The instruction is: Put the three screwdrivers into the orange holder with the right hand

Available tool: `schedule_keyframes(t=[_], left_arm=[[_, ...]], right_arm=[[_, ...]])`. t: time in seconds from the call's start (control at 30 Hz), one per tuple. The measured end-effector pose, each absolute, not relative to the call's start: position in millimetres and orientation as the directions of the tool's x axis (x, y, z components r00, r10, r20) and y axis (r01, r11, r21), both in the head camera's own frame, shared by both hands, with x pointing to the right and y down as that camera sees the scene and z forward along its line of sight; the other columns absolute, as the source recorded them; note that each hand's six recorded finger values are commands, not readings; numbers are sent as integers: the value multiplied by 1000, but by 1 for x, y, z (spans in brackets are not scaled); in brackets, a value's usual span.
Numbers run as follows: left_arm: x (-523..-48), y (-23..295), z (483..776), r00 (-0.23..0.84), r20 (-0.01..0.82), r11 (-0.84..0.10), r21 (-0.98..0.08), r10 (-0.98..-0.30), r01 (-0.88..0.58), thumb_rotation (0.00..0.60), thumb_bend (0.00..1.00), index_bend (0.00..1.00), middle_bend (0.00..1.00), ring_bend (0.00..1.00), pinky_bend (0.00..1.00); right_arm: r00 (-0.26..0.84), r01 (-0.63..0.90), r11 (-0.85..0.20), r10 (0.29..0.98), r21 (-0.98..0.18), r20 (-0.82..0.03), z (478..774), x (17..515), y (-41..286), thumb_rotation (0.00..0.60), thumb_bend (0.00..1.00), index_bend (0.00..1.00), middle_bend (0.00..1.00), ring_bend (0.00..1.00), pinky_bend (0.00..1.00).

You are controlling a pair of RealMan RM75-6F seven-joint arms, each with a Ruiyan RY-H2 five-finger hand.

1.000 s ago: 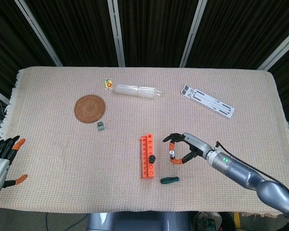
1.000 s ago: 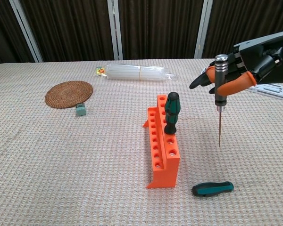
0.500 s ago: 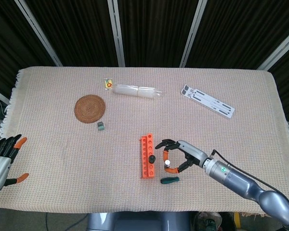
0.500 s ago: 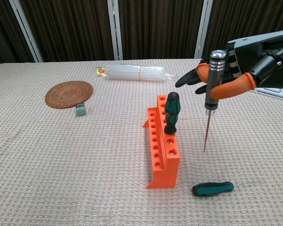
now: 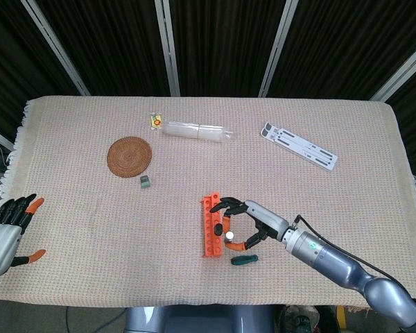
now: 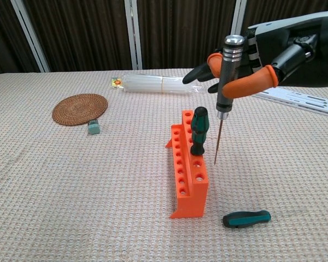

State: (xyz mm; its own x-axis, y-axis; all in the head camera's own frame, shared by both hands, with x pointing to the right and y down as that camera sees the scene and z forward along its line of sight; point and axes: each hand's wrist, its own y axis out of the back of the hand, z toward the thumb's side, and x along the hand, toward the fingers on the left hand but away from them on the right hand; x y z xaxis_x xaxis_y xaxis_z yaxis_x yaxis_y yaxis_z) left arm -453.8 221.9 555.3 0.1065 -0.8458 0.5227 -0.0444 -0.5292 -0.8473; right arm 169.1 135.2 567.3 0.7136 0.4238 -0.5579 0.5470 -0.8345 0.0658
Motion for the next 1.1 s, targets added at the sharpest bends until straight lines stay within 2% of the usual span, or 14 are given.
schedule_keyframes(t=[0.7,1.1], left_arm=[[-455,224,559,106,537,-544,-838,-837,-51,600,22,43,0,0,0],[-455,224,562,107,543,-550,-833,-833,-53,600,20,43,0,0,0]], right_arm=[[709,542,-836,400,87,-581,579,153,147,600,261,617,193,0,0],[700,553,-829,409,82,-586,583,149,146,600,262,617,185,0,0]])
